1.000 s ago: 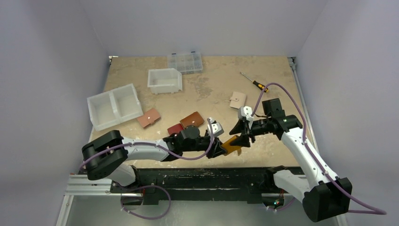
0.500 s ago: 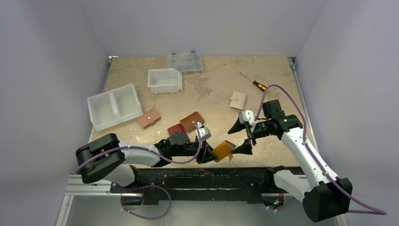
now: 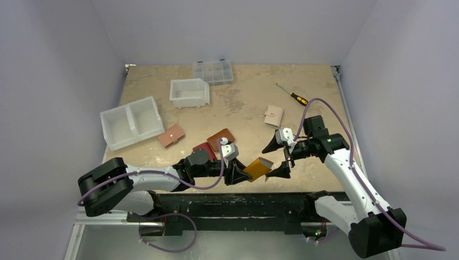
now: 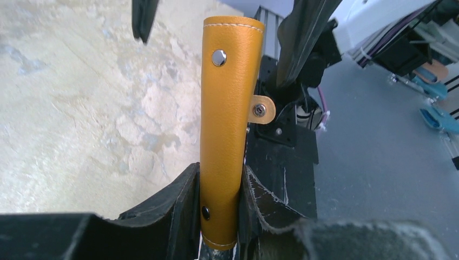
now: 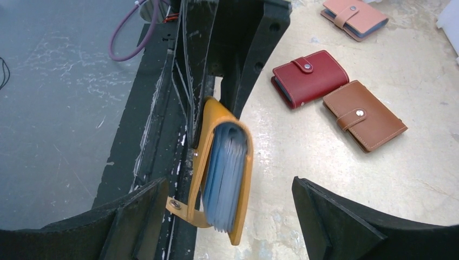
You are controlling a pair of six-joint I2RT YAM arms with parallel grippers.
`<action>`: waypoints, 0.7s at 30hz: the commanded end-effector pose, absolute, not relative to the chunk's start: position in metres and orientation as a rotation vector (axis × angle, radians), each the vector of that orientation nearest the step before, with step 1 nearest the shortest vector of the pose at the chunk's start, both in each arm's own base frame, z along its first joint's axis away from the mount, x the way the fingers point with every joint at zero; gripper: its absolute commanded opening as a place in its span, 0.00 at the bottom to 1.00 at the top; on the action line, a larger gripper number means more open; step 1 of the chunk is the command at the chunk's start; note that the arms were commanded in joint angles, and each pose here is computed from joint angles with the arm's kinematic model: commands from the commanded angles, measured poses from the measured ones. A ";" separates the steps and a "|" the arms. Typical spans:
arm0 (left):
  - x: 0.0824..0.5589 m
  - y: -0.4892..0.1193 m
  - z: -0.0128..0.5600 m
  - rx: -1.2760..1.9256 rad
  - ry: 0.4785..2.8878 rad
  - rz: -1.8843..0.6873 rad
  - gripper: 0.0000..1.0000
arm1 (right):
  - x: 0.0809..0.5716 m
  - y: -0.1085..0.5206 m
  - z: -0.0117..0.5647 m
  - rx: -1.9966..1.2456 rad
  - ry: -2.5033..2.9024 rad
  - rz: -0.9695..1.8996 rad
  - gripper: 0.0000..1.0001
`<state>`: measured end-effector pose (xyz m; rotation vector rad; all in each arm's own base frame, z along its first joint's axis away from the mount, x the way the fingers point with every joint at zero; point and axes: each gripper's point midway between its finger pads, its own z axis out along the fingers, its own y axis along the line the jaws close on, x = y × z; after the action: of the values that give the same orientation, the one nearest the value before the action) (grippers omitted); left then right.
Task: Take the credit cards out of the card holder
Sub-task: Open the card holder.
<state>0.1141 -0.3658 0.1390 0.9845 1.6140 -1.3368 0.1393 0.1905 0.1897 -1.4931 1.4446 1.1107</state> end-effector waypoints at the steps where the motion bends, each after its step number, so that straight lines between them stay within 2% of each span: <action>1: 0.122 -0.374 0.211 0.887 1.352 -1.405 0.00 | 0.135 0.193 0.192 -1.495 1.396 1.129 0.93; 13: 0.120 -0.375 0.240 0.842 1.275 -1.464 0.00 | 0.130 0.195 0.197 -1.488 1.373 1.166 0.90; 21: 0.118 -0.376 0.248 0.857 1.259 -1.489 0.00 | 0.125 0.196 0.200 -1.495 1.347 1.182 0.76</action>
<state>0.1189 -0.3732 0.1895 0.8858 1.4585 -1.4261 0.1313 0.1925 0.1904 -1.4888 1.4145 1.1580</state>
